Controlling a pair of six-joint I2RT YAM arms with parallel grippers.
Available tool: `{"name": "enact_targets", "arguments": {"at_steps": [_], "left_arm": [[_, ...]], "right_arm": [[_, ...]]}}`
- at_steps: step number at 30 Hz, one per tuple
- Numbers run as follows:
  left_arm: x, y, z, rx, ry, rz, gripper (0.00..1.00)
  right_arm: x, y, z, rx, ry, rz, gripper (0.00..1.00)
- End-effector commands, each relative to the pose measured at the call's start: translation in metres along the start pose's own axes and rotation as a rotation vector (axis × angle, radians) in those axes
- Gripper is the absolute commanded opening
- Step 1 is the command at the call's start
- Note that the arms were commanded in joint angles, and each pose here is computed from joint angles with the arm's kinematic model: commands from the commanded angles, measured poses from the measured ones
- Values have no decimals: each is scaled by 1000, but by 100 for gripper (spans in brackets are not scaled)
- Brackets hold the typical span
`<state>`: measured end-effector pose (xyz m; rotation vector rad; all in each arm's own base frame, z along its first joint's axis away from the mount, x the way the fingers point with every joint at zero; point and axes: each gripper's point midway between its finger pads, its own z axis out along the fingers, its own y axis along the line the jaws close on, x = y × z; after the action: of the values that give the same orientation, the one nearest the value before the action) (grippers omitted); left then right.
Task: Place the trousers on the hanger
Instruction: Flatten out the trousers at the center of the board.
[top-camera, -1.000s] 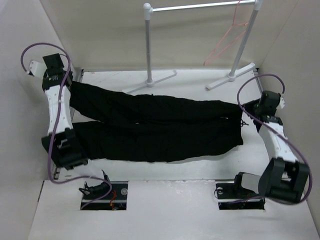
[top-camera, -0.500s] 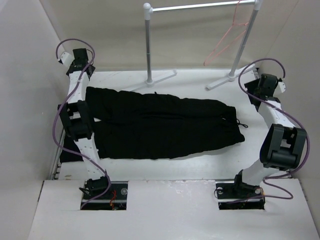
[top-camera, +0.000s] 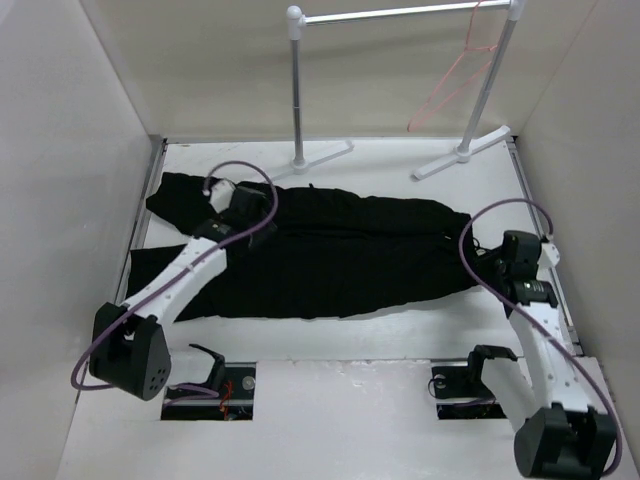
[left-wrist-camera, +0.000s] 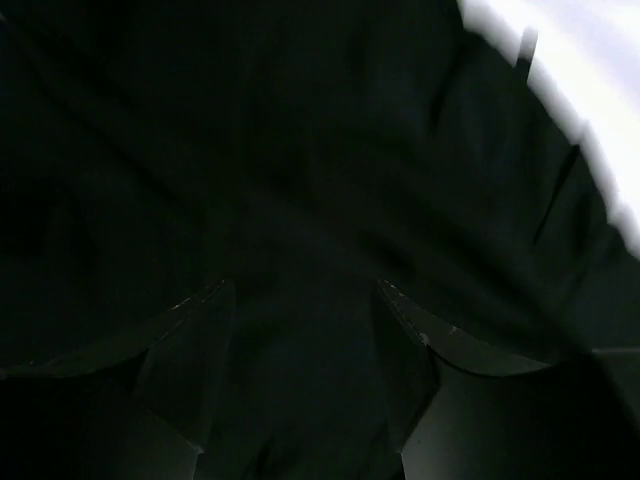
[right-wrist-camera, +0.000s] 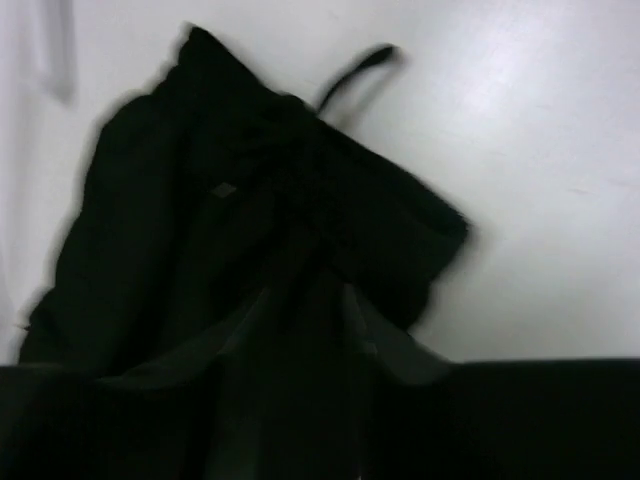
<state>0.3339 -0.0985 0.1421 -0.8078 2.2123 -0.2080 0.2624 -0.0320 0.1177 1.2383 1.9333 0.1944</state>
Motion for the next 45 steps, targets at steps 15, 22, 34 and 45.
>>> {"name": "enact_targets", "arguments": {"at_steps": [15,22,34,45], "left_arm": [[127,-28,-34,149,198,141,54],[112,3,-34,95,191,99,56],[-16,65,-11,-101,2,-199,58],[-105,126,87,-239,-59,-477,53]], "right_arm": [[15,-29,45,151,91,12,35],[-64,-71,28,286,-142,179,1],[-100,-15,-23,156,-286,118,79],[30,88,-49,-315,68,-186,20]]}}
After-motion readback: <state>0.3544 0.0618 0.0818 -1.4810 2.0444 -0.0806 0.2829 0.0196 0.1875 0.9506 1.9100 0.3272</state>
